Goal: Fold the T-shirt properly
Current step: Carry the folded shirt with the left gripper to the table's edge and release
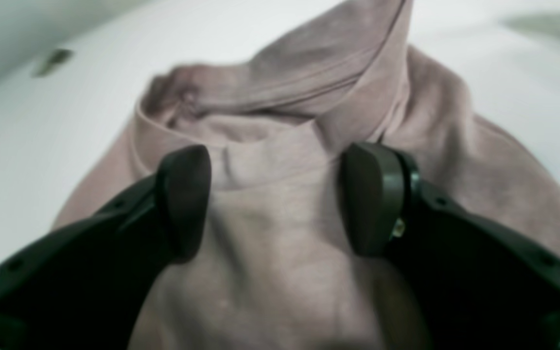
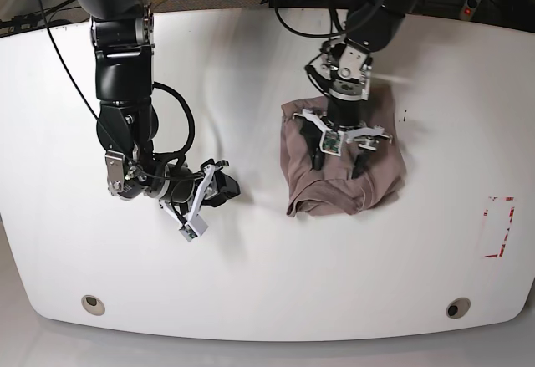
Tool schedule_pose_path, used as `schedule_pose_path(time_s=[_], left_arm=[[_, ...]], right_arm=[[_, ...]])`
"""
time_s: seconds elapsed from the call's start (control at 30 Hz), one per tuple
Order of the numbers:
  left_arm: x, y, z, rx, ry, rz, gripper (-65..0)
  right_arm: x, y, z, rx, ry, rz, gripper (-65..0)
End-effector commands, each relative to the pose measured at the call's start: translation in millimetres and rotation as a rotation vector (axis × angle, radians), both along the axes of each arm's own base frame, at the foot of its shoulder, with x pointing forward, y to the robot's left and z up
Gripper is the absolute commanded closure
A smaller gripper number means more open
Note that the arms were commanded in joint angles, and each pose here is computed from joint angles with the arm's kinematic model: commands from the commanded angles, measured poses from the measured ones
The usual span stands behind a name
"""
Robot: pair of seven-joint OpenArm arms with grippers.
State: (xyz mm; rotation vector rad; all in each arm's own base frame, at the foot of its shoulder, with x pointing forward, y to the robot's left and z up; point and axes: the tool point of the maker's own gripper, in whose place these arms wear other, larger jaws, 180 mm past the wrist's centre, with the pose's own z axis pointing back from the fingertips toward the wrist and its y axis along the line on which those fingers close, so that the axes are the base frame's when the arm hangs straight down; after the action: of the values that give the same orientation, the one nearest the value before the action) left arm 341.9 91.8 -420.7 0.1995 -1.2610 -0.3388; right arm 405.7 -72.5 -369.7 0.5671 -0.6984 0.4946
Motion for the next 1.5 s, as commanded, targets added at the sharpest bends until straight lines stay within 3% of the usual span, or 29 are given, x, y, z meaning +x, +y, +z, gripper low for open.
schedule_pose_path(time_s=[0.0, 0.23, 0.4, 0.53, 0.63, 1.0, 1.07, 1.2, 1.33, 1.47], left_arm=[[-29.0, 79.4, -48.8, 0.07, 0.291, 0.121, -41.0], [-35.8, 156.0, -38.7, 0.073, 0.465, 0.029, -40.6], [-52.7, 205.8, -28.0, 0.134, 0.572, -0.05, -40.3], [-74.6, 248.1, -17.1, 0.183, 0.63, -0.062, -40.3], [-84.1, 278.9, -3.7, 0.225, 0.649, -0.045, -40.3], [-97.0, 350.2, 58.6, 0.26, 0.625, 0.004, -40.3], [-99.4, 354.2, 63.1, 0.263, 0.628, 0.001, -40.3], [-80.7, 345.8, 93.8, 0.292, 0.536, -0.026, -40.3], [-59.9, 320.8, 125.1, 0.342, 0.434, -0.088, -40.3], [-44.9, 283.3, 136.2, 0.311, 0.333, -0.13, -40.3]], right_arm=[[17.1, -0.9, 25.5, 0.027, -0.075, -0.007, -20.9], [16.4, -1.0, 24.6, 0.026, -0.072, -0.006, -20.9], [16.4, -0.7, 25.0, 0.029, -0.072, -0.006, -20.9], [17.2, 2.0, 33.7, 0.094, -0.077, -0.014, -20.9], [16.1, 5.9, 38.5, 0.142, -0.073, -0.016, -20.9], [0.4, 12.5, 40.2, 0.132, -0.089, 0.016, -20.9], [-4.4, 13.8, 36.3, 0.136, -0.079, 0.017, -20.9], [-9.8, 13.4, 30.6, 0.136, -0.065, 0.017, -20.9], [-15.4, 7.1, 26.0, 0.118, -0.062, 0.014, -20.9], [-18.5, -1.8, 36.7, 0.104, -0.125, 0.014, -20.9]])
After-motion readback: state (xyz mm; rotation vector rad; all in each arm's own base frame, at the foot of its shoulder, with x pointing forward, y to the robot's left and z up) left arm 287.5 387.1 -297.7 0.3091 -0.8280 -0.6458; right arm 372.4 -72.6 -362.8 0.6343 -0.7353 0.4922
